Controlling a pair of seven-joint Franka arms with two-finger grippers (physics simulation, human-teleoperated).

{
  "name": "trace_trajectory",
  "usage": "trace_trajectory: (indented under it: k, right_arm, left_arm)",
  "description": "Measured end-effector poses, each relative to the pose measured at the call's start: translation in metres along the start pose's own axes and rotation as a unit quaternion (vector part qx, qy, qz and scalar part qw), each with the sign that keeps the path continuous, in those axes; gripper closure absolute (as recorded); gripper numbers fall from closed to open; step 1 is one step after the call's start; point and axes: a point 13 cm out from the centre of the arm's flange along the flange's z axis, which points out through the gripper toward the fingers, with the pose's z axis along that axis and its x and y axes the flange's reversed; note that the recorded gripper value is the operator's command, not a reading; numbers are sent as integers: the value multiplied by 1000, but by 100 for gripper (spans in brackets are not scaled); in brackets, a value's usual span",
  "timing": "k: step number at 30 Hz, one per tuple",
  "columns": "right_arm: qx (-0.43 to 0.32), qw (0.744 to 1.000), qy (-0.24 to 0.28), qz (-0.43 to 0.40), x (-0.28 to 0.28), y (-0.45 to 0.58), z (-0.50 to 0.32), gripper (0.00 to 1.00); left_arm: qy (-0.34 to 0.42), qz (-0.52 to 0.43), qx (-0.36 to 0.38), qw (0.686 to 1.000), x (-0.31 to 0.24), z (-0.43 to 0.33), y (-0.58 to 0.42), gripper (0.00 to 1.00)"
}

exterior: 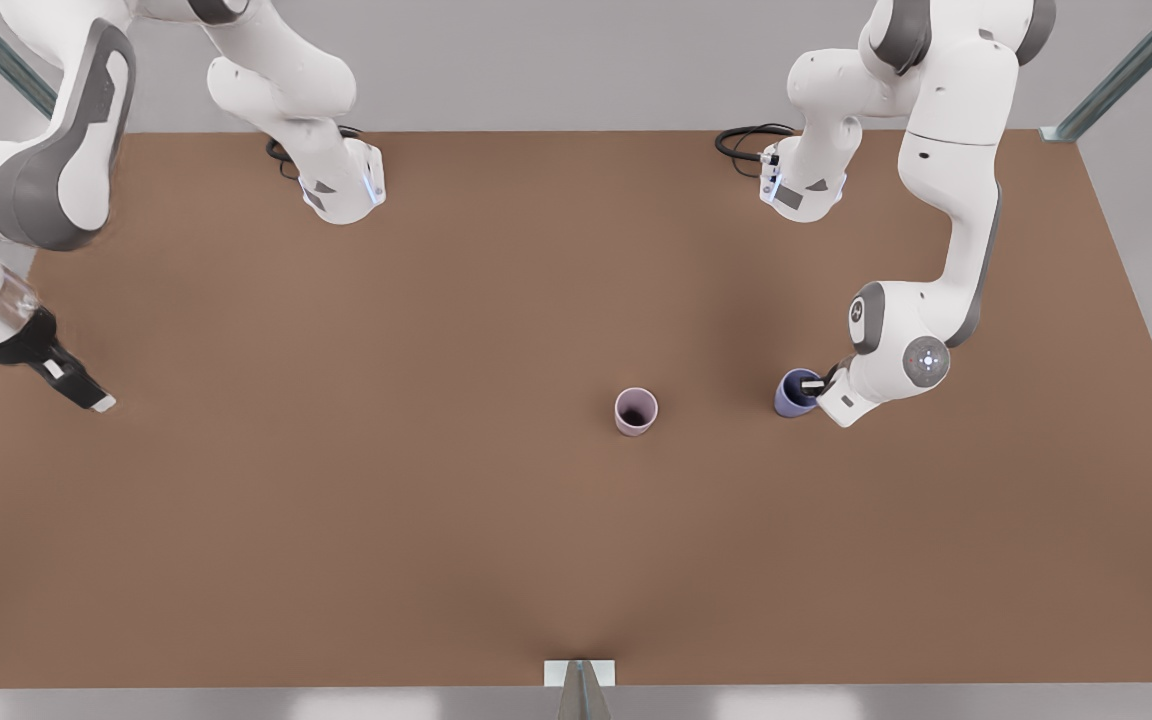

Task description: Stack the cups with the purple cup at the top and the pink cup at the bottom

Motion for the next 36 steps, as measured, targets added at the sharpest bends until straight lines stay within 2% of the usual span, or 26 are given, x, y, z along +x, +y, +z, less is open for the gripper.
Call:
trace_trajectory:
  k: [3, 7, 15, 20, 36]
  right_arm:
    - [17, 998, 17, -65, 8, -7, 2, 0]
    - [20, 985, 23, -168, 31, 37, -8, 0]
    - [13, 971, 45, -235, 24, 21, -13, 0]
    - [14, 960, 52, -276, 27, 24, -7, 0]
    - [8, 940, 30, -341, 13, 28, -8, 0]
  left_arm:
    - [-15, 2, 3, 1000, -14, -22, -4, 77]
    - [-47, 28, 18, 998, -49, -99, -52, 77]
    - [-14, 113, 42, 993, -9, -138, -230, 77]
    - [-9, 108, 60, 992, -20, -136, -309, 77]
    - [13, 2, 32, 999, -29, -94, -308, 77]
